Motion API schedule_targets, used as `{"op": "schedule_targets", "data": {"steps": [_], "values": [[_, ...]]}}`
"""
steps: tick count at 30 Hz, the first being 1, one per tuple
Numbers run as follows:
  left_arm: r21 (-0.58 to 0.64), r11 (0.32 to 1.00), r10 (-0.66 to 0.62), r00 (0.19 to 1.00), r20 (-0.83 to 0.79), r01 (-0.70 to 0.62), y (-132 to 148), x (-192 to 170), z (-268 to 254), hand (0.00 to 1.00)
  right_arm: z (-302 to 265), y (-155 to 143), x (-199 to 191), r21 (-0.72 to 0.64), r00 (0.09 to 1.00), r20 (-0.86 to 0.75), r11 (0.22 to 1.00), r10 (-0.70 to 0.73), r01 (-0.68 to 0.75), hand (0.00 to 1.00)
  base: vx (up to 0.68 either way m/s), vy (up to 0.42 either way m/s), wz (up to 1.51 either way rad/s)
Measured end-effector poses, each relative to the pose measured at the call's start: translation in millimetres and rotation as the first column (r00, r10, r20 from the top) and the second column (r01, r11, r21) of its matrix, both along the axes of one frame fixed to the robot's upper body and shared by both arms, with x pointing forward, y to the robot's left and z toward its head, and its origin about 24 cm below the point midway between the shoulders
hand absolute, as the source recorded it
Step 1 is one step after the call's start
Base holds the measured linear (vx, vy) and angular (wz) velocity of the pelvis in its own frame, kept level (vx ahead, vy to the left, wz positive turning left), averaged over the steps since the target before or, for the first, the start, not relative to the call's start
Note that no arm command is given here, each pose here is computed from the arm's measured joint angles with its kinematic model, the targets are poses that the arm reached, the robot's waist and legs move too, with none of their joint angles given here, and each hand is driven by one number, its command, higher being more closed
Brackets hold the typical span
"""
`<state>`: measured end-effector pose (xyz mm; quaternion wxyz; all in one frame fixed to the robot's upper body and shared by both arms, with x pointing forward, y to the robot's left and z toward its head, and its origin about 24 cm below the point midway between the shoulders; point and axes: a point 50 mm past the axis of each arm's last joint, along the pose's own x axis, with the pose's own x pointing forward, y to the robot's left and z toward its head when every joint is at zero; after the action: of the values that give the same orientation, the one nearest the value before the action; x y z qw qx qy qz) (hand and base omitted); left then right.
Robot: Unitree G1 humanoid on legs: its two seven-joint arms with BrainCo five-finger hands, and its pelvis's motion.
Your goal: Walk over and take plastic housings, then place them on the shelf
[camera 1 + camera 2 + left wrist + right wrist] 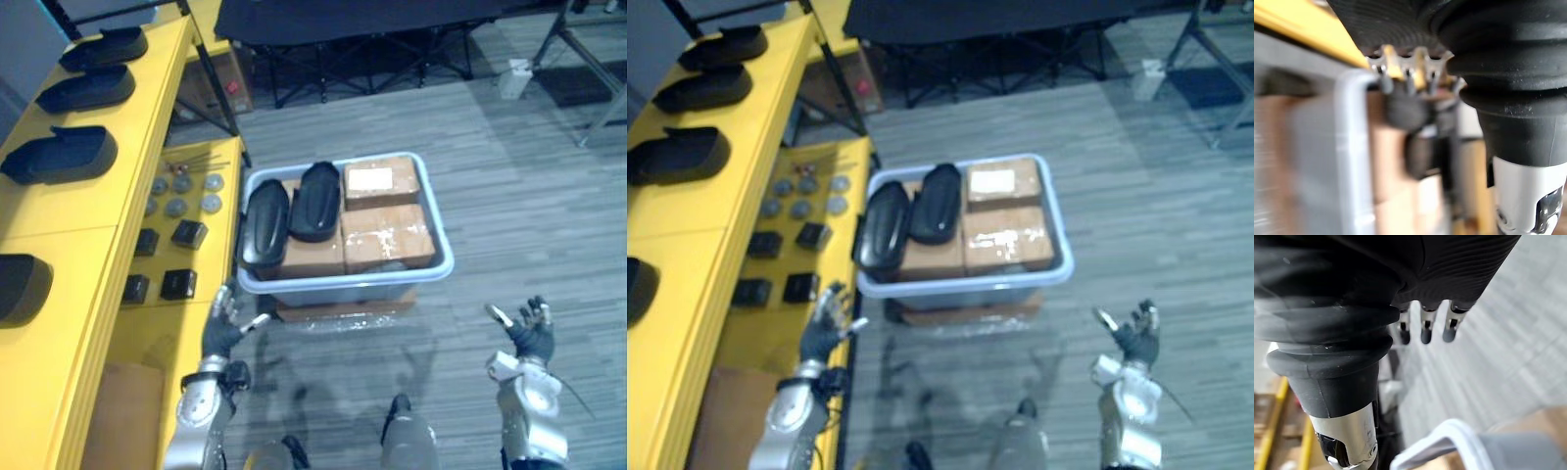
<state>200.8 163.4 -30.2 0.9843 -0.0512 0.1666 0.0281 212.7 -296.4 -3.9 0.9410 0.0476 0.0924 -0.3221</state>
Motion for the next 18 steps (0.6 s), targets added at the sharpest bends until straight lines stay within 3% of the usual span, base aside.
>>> {"op": "schedule_targets", "data": {"steps": [6,12,18], "values": [[0.029,1.0,-0.005,0.991,-0.137,0.009,-4,-12,-28,0.0,8,-17,21,-0.026,1.0,0.0,0.999,-0.018,0.018,0.0,-0.07,0.035,0.28],[0.028,0.99,-0.127,0.949,-0.288,0.14,-17,-36,-62,0.0,95,-47,92,-0.078,0.966,0.257,0.997,0.032,-0.012,0.0,-0.18,0.035,0.28],[0.017,0.995,-0.085,0.946,-0.313,0.095,-10,-38,-78,0.0,166,-66,126,-0.196,0.948,0.315,0.98,0.054,0.009,0.0,-0.11,0.017,0.32]]}}
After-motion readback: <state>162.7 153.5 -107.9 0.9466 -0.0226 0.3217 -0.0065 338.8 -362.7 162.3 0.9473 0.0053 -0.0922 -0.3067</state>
